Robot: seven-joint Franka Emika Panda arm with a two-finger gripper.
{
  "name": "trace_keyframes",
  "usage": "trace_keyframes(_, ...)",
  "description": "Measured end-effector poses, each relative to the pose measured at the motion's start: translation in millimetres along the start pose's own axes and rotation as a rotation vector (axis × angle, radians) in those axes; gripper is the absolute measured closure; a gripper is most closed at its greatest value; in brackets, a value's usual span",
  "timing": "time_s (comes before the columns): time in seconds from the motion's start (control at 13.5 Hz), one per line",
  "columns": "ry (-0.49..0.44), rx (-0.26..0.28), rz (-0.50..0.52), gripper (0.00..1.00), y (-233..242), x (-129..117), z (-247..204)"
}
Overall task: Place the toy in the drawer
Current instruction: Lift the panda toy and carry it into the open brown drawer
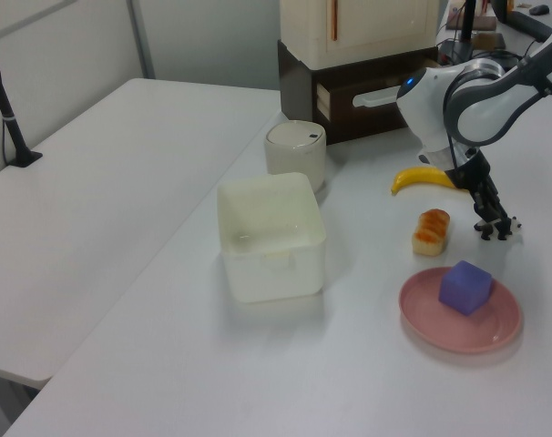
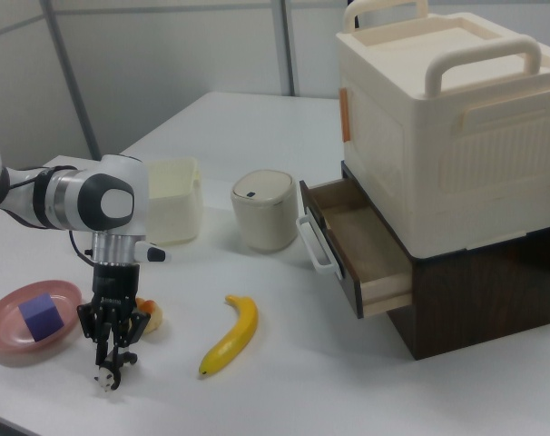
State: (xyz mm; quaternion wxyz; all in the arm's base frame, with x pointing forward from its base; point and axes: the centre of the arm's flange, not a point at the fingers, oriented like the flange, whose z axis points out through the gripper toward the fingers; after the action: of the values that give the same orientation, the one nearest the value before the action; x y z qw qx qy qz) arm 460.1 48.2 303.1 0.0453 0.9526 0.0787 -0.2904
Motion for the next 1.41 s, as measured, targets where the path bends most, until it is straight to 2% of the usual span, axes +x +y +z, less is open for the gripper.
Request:
trace_keyframes(0.22, 0.034, 0.002, 0.008, 0.69, 4, 0, -16)
trace_keyframes(0.37, 0.084, 0.004, 0.020, 0.69, 10, -1, -51)
trace_keyframes(0.59, 0.232, 0.025, 0.085, 0.69, 48, -8, -126)
trace_keyframes(0.89, 0.433, 0.052, 0.229, 0.69, 135, -30, -217)
trace_keyframes(1.11, 0.496, -0.026, 0.264, 0.69, 183, -33, -245)
trace_keyframes(1.41, 0.667, -0.125, 0.170, 0.69, 242, -41, -269)
